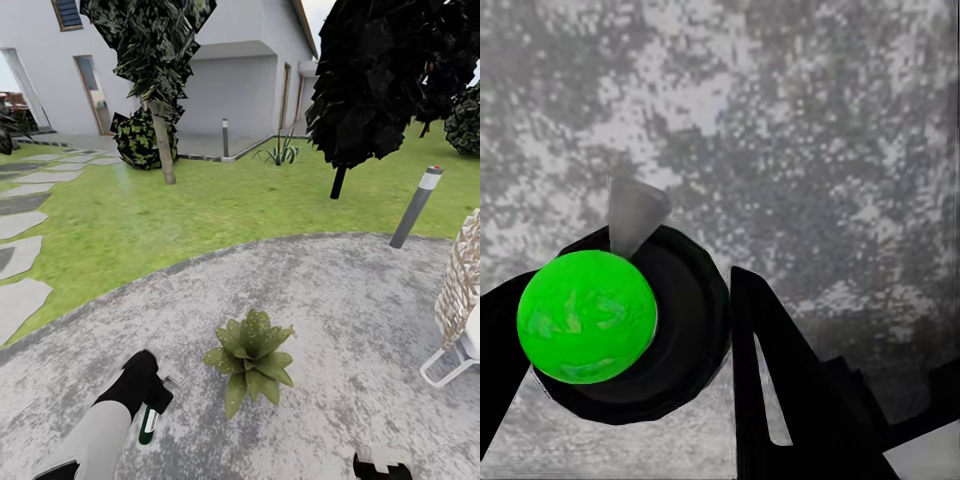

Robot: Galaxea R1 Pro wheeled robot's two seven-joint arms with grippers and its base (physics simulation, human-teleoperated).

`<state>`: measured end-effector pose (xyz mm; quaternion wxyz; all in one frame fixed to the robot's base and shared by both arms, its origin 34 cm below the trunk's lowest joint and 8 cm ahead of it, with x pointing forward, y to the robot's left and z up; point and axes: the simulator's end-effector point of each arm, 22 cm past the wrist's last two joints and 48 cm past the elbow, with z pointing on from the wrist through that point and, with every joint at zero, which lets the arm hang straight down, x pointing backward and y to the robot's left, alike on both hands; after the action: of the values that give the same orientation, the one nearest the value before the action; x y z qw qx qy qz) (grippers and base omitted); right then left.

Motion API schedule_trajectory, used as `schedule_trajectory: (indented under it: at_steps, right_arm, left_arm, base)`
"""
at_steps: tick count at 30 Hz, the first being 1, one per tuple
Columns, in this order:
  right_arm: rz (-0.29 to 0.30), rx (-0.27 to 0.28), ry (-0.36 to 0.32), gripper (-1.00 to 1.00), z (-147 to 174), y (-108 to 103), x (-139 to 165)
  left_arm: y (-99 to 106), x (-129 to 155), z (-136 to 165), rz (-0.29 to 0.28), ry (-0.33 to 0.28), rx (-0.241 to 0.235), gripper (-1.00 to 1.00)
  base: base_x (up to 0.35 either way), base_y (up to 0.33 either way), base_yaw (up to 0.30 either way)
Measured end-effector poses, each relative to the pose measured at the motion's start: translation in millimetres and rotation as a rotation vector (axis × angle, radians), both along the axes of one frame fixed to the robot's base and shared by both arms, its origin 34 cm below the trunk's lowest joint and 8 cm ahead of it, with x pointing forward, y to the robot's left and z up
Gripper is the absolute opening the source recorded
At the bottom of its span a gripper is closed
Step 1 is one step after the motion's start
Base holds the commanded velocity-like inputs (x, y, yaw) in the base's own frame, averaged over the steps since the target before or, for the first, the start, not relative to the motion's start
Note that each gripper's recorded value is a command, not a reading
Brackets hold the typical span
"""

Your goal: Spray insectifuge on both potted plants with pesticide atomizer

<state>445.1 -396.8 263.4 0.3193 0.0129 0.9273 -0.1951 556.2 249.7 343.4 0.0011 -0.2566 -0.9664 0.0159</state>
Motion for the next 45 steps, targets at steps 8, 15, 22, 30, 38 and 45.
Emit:
schedule_trajectory:
  at_steps: [8,15,22,30,38,45]
  right_arm:
    - [0.000,0.000,0.001,1.00,0,0,0]
    - [0.000,0.000,0.000,1.00,0,0,0]
    - [0.000,0.000,0.000,1.00,0,0,0]
    - [0.000,0.000,0.000,1.00,0,0,0]
    - [0.000,0.000,0.000,1.00,0,0,0]
    - [0.001,0.004,0.004,1.00,-2,2,-1]
  left_arm:
    - [-1,0,0,0.000,0.000,-0.001,-1.00]
    - [-2,0,0,0.001,-0.001,-0.006,-1.00]
    - [-1,0,0,0.005,-0.001,-0.007,-1.00]
    - [-1,1,0,0.006,-0.002,-0.007,-1.00]
    - [1,3,2,0.008,-0.009,-0.004,-1.00]
    - [5,13,7,0.017,-0.037,0.005,-1.00]
  base:
    - [0.000,-0.272,0.278]
    - [0.039,-0.272,0.196]
    - [0.046,-0.272,0.064]
    - [0.000,-0.272,0.270]
    - [0.000,-0.272,0.277]
    - [0.000,-0.272,0.075]
